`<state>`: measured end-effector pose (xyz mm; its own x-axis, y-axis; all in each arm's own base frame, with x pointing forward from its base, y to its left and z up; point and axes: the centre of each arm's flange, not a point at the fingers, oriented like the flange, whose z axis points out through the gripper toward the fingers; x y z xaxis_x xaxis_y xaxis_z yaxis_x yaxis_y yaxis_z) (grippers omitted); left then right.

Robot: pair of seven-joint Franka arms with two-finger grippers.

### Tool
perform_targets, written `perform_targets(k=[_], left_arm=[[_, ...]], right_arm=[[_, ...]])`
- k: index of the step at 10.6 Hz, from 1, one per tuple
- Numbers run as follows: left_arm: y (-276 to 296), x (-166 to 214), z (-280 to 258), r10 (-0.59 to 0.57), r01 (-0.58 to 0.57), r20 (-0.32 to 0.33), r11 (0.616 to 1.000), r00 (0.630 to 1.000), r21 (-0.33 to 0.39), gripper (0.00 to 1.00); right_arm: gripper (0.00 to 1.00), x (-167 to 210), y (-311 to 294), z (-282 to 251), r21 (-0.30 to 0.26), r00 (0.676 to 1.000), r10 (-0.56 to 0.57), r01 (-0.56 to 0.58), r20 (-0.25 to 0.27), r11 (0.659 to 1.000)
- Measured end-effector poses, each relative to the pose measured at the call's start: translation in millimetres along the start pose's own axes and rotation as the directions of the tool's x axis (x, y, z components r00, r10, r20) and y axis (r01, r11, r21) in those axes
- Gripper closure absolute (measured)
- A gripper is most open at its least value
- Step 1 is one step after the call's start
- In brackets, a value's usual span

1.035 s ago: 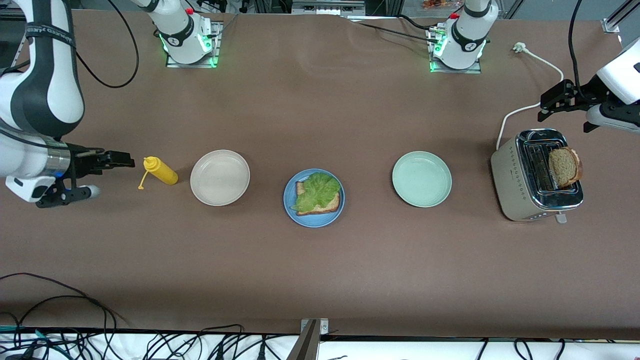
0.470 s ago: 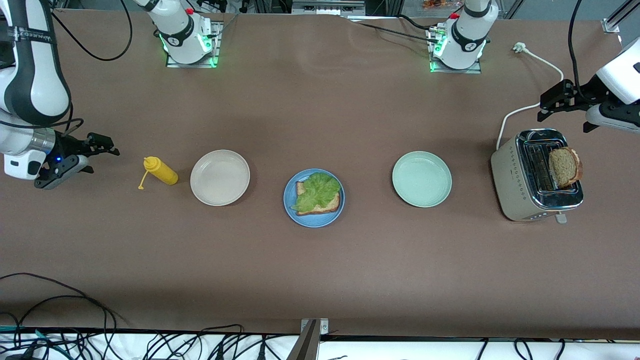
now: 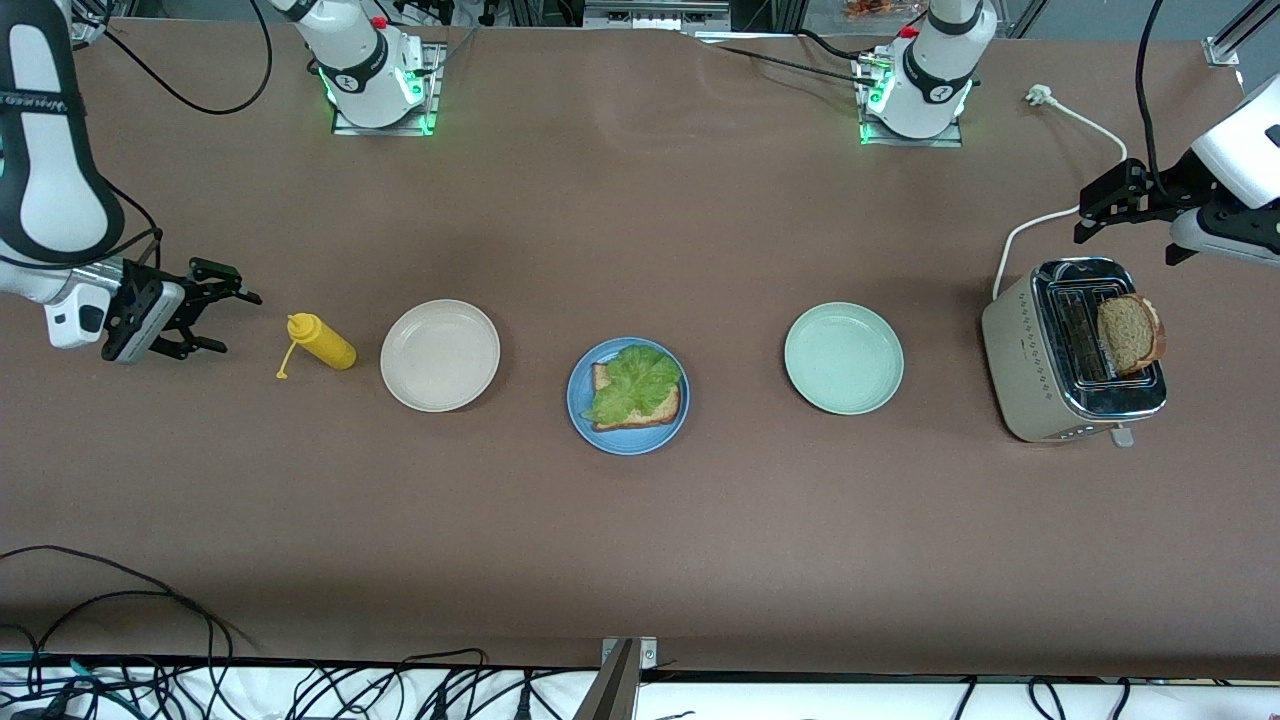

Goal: Make sandwich in blue plate with both arms
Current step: 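Open the right gripper and lower it around the yellow squeeze bottle, then grasp the yellow bottle with the right gripper and lift it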

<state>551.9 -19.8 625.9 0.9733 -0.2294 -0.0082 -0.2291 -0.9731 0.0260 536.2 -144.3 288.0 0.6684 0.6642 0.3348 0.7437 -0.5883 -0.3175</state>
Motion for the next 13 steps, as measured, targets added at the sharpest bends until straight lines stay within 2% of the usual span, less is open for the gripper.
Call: perform_targets(k=[2, 3, 6, 9, 11, 12, 13], left_arm=[[0.3, 0.1, 0.1, 0.001, -0.001, 0.0, 1.0, 1.0, 0.0, 0.0], [0.3, 0.1, 0.2, 0.001, -0.001, 0.0, 1.0, 1.0, 0.0, 0.0], [0.5, 0.1, 0.3, 0.001, -0.001, 0.0, 1.0, 1.0, 0.0, 0.0], [0.4, 0.1, 0.3, 0.001, -0.001, 0.0, 1.0, 1.0, 0.0, 0.0], [-0.8, -0.2, 0.3, -0.002, 0.002, 0.003, 1.0, 1.0, 0.012, 0.0], [-0.6, -0.1, 0.3, -0.01, 0.01, 0.003, 1.0, 1.0, 0.013, 0.0], [0.1, 0.1, 0.3, -0.015, 0.015, 0.003, 1.0, 1.0, 0.014, 0.0]], right_arm=[[0.0, -16.2, 11.3, 26.6, 0.026, 0.987, -0.104, 0.108, -0.125, 0.994], [0.0, -21.3, 13.7, 40.7, 0.039, 0.975, -0.142, 0.151, -0.17, 0.988], [0.0, -30.3, 11.9, 83.4, 0.095, 0.918, -0.208, 0.253, -0.337, 0.963], [0.0, -37.0, 11.8, 106.6, 0.111, 0.891, -0.228, 0.292, -0.392, 0.95], [0.07, -33.4, 12.3, 105.9, 0.105, 0.885, -0.239, 0.303, -0.4, 0.947], [0.14, -31.1, 13.2, 104.6, 0.101, 0.883, -0.244, 0.308, -0.402, 0.946], [0.15, -28.8, 13.7, 103.6, 0.099, 0.881, -0.249, 0.312, -0.403, 0.945]])
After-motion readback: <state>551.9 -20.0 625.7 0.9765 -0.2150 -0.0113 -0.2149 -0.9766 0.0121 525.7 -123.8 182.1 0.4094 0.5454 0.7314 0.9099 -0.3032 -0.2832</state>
